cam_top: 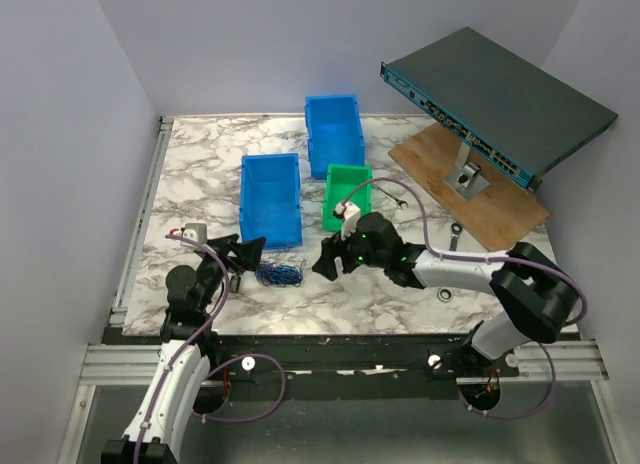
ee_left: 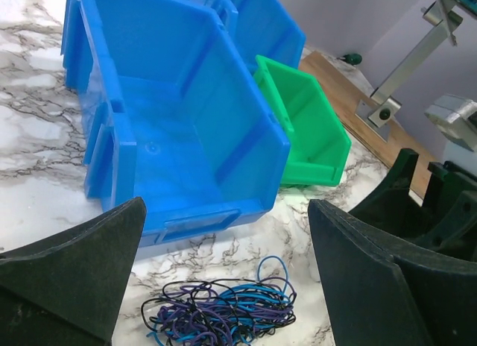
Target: Untangle the cables
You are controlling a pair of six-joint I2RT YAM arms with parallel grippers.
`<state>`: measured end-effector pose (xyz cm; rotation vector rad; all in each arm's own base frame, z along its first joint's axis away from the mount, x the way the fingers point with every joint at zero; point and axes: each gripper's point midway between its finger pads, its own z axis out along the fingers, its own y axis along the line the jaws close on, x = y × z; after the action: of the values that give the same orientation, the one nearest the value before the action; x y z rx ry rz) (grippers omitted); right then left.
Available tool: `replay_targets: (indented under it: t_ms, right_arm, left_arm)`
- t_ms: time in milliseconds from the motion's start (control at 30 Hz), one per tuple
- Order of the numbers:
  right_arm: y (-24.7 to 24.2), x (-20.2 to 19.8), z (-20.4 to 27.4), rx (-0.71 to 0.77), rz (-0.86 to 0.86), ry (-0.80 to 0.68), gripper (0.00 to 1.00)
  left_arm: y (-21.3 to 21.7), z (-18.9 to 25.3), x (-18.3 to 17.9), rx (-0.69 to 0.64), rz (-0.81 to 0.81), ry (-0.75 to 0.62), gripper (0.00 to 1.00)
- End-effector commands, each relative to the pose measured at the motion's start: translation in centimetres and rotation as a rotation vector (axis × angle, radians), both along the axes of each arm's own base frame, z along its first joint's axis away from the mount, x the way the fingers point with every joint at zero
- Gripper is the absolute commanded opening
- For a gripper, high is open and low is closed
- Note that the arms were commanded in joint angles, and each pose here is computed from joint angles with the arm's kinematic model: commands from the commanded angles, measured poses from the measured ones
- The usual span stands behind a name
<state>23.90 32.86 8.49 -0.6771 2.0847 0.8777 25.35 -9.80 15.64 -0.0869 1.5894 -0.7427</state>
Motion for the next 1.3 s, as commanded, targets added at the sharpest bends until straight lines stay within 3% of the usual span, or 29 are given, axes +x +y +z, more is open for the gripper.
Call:
replay_targets:
  t_ms: [0,267,433,500,667,700,1267]
  right_arm:
    - [3.8,-0.1,-0.4,-0.02,0.094,-0.054,0.79]
    - [7.3,-0.3,-2.8,-0.061,0.178,-0.051,0.71]
    - [8.7,-1.7,-3.2,0.008,0.262,-0.031,0.6]
    - [8.9,-2.0,-3.3,0.019,0.278,-0.034,0.49]
    - [8.6,-1.9,-3.3,0.044,0.252,-0.054,0.04]
    - [8.5,-1.7,-3.1,0.049,0.24,-0.065,0.01]
    - [2.8,1.0,3.9,0.215,-0.093,-0.305,0.01]
  left_arm:
    - [-0.5,1.3,0.1,0.014,-0.03,-0.039,0.94]
    - [-0.7,1.1,0.2,0.016,-0.044,-0.027,0.93]
    - [-0.8,1.1,0.3,0.013,-0.047,-0.025,0.93]
    - [-1.0,1.1,0.3,0.011,-0.057,-0.022,0.93]
    - [-1.4,1.2,0.4,0.01,-0.087,-0.021,0.93]
    - [-1.5,1.2,0.4,0.01,-0.092,-0.019,0.93]
    - [-4.3,1.8,-0.2,0.023,-0.235,-0.042,0.93]
